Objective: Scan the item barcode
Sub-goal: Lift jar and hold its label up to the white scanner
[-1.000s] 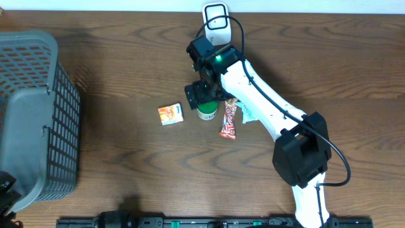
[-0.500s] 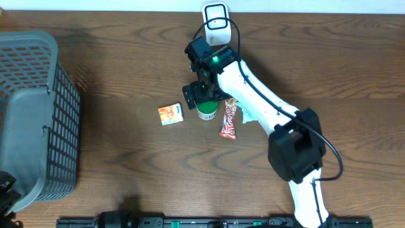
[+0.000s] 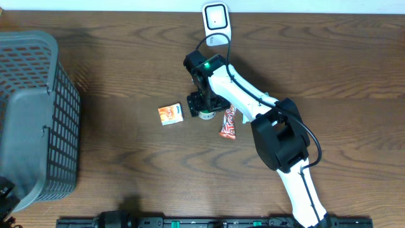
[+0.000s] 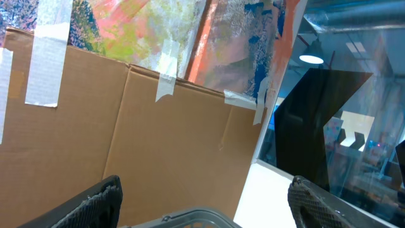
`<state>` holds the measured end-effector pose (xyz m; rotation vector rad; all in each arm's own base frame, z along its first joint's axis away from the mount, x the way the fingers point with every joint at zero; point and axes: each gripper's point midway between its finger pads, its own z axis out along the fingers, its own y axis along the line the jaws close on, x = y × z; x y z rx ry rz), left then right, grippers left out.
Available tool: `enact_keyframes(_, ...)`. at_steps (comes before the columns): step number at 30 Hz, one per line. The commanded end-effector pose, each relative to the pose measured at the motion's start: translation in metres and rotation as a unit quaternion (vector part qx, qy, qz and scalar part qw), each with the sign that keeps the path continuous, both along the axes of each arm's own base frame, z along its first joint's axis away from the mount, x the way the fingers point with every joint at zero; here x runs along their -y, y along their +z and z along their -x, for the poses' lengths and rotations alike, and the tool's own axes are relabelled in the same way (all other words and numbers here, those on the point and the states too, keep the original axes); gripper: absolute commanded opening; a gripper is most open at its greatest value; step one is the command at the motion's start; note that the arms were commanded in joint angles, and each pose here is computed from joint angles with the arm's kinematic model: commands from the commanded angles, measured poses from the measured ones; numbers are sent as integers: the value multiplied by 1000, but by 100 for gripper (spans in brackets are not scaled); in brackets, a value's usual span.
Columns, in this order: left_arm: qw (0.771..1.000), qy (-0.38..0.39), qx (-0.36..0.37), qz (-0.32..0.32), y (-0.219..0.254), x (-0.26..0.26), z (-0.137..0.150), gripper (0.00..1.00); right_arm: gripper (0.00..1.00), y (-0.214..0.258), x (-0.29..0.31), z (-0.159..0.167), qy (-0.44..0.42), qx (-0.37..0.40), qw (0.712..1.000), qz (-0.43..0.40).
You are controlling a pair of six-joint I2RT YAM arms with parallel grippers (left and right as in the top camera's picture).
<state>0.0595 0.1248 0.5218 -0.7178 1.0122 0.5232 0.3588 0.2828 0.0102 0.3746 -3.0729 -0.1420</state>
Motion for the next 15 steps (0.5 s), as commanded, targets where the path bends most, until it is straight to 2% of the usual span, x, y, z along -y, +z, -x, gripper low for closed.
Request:
enact_keyframes(1, 1000, 0, 11, 1, 2, 0, 5, 84, 68, -16, 5, 6, -27, -24, 999, 10)
enact_keyframes(4, 1000, -3, 15, -1, 3, 1, 8, 84, 62, -11, 5, 9, -37, -38, 999, 3)
enact_keyframes(8, 999, -29, 35, -16, 7, 10, 19, 84, 62, 6, 9, 14, -45, -64, 997, -1)
enact_keyframes(15, 997, -33, 62, -21, 5, 14, 47, 84, 61, 65, 14, 21, -51, -125, 990, -49)
